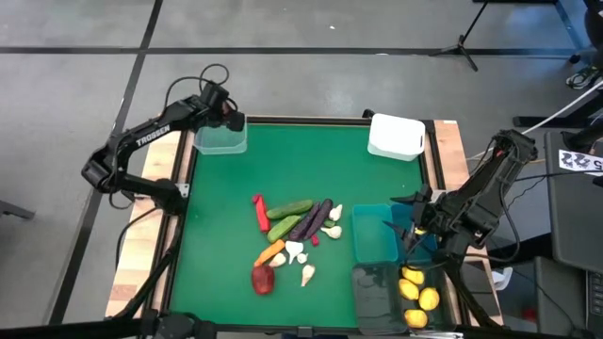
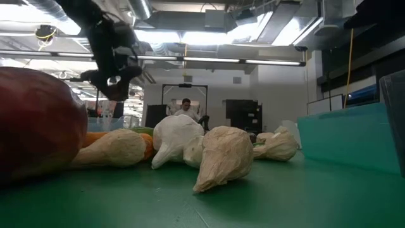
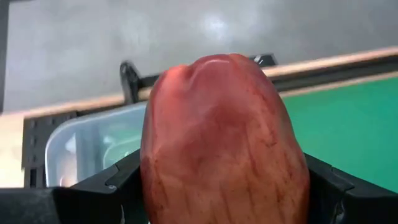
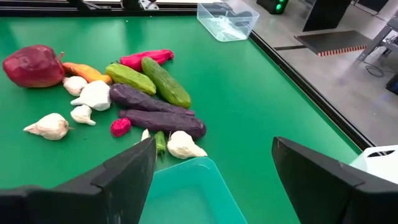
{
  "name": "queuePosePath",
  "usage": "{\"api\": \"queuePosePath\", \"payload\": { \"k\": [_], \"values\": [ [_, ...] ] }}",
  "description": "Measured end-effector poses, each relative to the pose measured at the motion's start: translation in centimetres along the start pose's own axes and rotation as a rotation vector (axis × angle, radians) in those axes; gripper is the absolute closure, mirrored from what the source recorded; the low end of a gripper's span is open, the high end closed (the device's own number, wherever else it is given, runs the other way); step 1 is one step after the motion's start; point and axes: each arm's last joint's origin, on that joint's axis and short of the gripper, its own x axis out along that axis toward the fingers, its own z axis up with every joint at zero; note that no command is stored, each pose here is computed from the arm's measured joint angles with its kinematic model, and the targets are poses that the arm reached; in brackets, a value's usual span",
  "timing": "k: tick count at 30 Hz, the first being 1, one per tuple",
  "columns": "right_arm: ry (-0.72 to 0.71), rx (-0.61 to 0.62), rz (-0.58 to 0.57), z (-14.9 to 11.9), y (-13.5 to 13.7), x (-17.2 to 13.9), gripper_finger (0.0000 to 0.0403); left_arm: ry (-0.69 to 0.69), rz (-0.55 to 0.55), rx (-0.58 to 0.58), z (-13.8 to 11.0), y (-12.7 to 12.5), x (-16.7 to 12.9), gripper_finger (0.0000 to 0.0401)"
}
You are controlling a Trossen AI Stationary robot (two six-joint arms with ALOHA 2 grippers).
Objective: Sort produce into baskets
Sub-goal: Put the apple into the transparent bin
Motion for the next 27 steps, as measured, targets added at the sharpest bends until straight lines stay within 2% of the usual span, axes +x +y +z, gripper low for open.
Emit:
{"api": "queuePosePath", "payload": {
  "k": [7,13,21,27],
  "values": [
    [0.000,-0.001,0.000,0.0,0.0,0.0,0.0084,0.047,0.065,-0.093,-1.8,1.6,2.2,0.0125],
    [0.001,-0.001,0.001,0.0,0.0,0.0,0.0084,0.010,0.101,-0.123,-1.9,1.5,2.7,0.0125],
    [0.017,-0.001,0.011,0.0,0.0,0.0,0.0084,0.009,0.095,-0.085,-2.0,1.4,2.8,0.0121],
    [0.035,-0.001,0.022,-0.1,0.1,0.0,0.0084,0.025,0.057,-0.037,-2.0,1.3,2.8,0.0095]
  ]
}}
